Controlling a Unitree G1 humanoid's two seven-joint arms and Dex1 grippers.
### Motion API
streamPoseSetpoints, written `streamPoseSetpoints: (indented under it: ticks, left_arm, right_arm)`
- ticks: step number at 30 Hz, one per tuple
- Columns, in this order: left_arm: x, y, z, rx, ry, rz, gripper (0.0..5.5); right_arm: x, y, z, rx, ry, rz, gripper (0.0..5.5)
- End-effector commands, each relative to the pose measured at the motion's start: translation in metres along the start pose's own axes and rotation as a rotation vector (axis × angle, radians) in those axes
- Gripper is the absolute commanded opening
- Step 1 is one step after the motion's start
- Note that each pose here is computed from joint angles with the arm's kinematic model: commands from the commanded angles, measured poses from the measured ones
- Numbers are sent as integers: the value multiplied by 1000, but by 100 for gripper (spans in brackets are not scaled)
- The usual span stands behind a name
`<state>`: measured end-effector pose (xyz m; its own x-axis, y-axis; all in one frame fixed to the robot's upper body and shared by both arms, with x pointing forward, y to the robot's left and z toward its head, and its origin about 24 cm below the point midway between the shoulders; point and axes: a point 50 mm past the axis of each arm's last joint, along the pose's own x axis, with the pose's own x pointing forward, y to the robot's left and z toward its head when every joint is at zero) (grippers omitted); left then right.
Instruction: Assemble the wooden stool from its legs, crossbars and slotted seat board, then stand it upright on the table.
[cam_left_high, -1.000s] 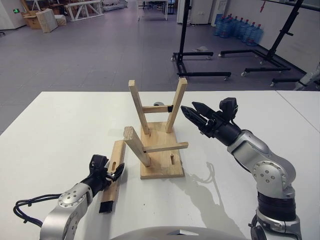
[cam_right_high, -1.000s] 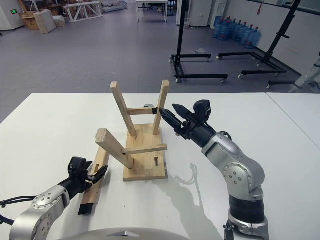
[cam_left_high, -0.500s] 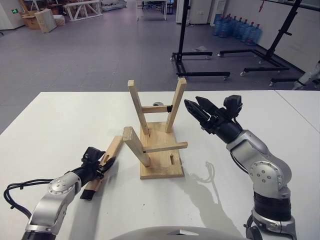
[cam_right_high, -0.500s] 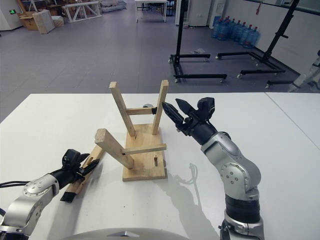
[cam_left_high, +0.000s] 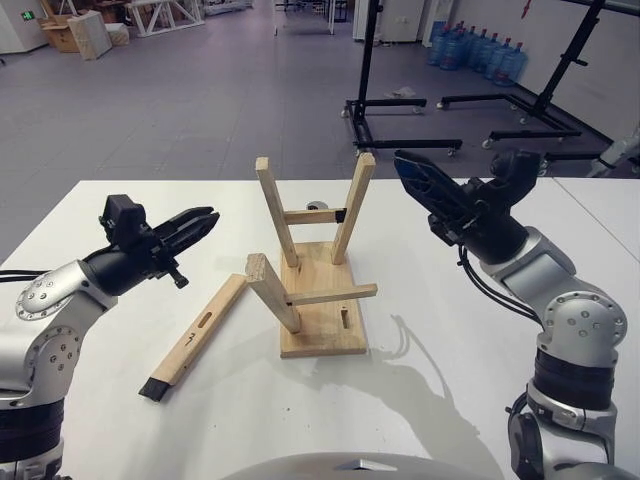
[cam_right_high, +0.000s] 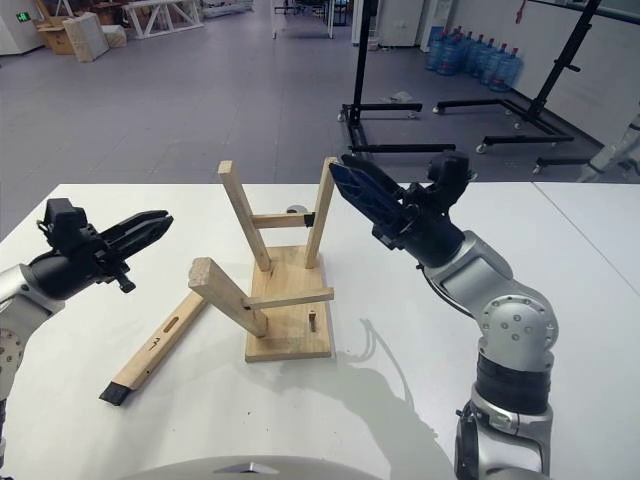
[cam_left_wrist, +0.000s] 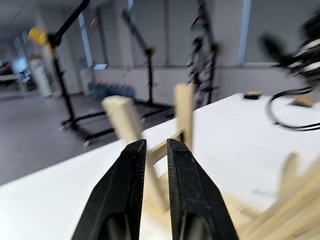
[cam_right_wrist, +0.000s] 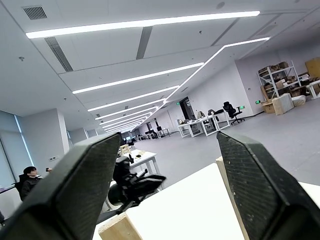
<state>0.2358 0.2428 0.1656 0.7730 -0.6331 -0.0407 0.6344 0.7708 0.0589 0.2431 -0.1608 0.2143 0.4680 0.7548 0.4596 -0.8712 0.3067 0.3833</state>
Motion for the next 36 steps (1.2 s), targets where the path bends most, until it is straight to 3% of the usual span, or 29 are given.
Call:
streamPoseSetpoints:
  ticks: [1,6,12,22,27,36]
  left_arm:
    - [-11,-8,-23,-41,189,185,111]
    - [-11,-50,-55,-213,344,226,187]
    - [-34,-46,-92,-132,564,298,277]
    - [-41,-54,-123,-201,631,279,385]
    - [-59,-52,-146,-253,704,337,361]
    - [-64,-67,-149,-262,734,188,210]
  right_arm:
    - [-4,1,-7,-10,-6,-65,352]
    - [-7,3,-14,-29,25,-117,352]
    - [-7,7,-23,-23,49,-133,352]
    - [-6,5,-26,-16,47,-136,352]
    - [-6,6,-24,-12,36,-135,352]
    - [-3,4,-23,-18,28,-143,352]
